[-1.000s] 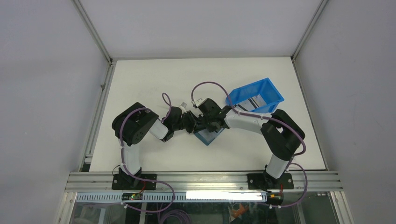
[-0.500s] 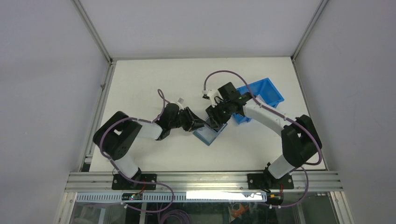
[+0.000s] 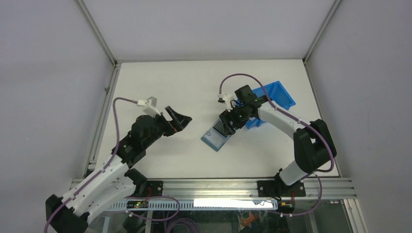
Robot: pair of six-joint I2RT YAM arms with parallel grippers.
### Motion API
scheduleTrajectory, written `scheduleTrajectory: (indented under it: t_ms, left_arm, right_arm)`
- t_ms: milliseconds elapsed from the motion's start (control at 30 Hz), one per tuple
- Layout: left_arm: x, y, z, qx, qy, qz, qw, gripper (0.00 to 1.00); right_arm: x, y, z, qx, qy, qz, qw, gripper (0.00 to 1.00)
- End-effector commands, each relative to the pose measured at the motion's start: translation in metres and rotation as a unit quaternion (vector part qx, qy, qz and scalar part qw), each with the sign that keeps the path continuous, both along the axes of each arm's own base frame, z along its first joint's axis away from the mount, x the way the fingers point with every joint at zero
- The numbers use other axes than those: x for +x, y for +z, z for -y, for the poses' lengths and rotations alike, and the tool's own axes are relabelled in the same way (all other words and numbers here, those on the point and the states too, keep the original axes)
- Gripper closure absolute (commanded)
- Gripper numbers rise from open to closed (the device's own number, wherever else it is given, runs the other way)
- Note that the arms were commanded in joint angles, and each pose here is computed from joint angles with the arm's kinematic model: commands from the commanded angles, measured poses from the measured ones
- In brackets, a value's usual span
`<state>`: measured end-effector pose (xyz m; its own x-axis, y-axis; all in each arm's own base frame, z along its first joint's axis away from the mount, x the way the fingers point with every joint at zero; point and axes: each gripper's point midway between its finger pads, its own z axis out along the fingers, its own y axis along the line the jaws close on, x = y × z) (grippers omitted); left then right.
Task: Put the credit cards into the card holder
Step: Insert the credit card into the card holder.
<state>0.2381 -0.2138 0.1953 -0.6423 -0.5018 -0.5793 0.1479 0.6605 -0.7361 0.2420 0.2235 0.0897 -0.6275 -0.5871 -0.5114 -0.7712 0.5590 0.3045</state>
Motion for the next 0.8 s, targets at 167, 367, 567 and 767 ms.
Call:
scheduleTrajectory:
  t_ms: [167, 367, 567, 767]
  left_arm:
    - [-0.027, -0.06, -0.041, -0.156, 0.121, -0.054, 0.979, 0.02]
    - [-0.035, -0.074, -0.039, -0.149, 0.116, -0.086, 0.978, 0.04]
    - [-0.03, -0.087, -0.02, -0.146, 0.096, -0.139, 0.975, 0.11]
    - [-0.025, -0.091, 0.009, -0.126, 0.053, -0.175, 0.975, 0.21]
  right_arm:
    - [0.042, -0.017, 0.005, -0.062, -0.057, 0.018, 0.996, 0.26]
    - [0.05, -0.026, 0.01, -0.084, -0.075, 0.022, 0.993, 0.27]
    - [0.054, -0.033, 0.01, -0.095, -0.09, 0.009, 0.991, 0.29]
    - [0.049, -0.039, 0.004, -0.088, -0.084, -0.011, 0.993, 0.29]
